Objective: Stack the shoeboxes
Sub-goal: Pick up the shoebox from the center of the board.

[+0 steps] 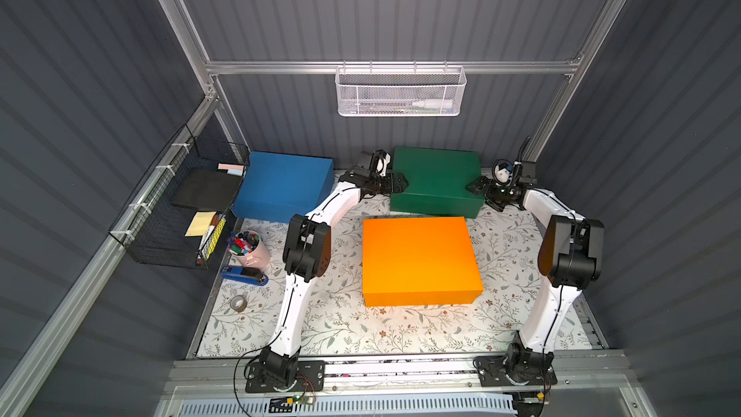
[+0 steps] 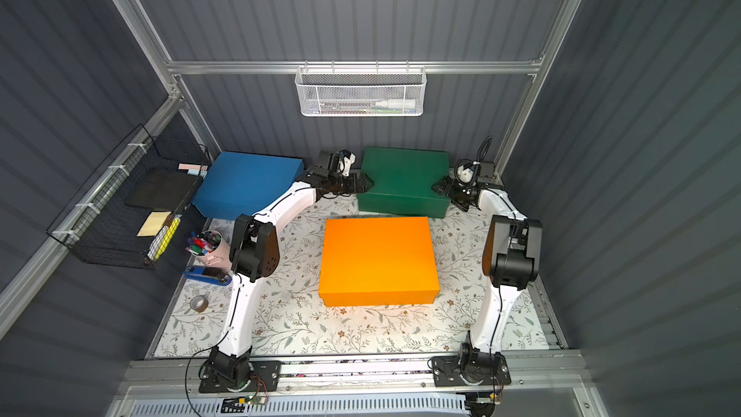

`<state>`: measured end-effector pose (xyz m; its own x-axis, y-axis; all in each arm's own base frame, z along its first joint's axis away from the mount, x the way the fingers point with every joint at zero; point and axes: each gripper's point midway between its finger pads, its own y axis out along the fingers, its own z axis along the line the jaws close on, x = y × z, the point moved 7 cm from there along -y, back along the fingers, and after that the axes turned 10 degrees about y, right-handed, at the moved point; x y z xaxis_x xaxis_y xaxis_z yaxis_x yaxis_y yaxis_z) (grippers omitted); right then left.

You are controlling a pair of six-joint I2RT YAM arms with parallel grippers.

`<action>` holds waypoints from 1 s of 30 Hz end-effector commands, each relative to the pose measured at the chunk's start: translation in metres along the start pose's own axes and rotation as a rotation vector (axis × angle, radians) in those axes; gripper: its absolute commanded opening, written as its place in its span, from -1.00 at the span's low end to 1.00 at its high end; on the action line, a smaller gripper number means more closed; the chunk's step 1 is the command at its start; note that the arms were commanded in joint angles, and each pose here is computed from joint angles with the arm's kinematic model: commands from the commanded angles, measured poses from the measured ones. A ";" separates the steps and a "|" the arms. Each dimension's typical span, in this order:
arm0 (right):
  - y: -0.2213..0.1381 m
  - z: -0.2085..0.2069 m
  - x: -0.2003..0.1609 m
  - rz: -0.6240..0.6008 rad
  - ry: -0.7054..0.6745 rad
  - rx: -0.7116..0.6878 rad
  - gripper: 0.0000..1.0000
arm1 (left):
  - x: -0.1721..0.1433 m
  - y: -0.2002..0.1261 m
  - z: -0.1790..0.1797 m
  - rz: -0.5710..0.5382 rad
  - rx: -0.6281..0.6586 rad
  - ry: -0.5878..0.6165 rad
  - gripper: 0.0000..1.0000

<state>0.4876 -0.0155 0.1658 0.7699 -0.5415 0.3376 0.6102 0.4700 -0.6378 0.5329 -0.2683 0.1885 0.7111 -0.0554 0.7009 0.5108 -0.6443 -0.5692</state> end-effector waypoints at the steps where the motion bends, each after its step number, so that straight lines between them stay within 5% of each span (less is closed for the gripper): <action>1: 0.008 0.008 0.000 0.029 -0.029 0.060 0.98 | -0.001 0.013 -0.005 0.005 -0.076 -0.026 0.99; 12: 0.024 0.022 0.002 0.069 -0.023 0.126 0.98 | 0.004 0.029 -0.012 -0.015 -0.176 -0.051 0.99; 19: 0.018 0.047 0.005 0.069 -0.021 0.202 0.98 | 0.018 0.023 -0.047 -0.066 -0.278 0.030 0.99; 30: -0.027 0.106 0.013 0.024 -0.017 0.272 0.96 | 0.043 -0.026 -0.084 -0.136 -0.293 0.111 0.99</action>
<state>0.5112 -0.0121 0.2047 0.7246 -0.5909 0.3547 0.6711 0.4877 -0.5583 0.5438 -0.2799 0.1908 0.7248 0.0061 0.6890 0.4821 -0.7188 -0.5009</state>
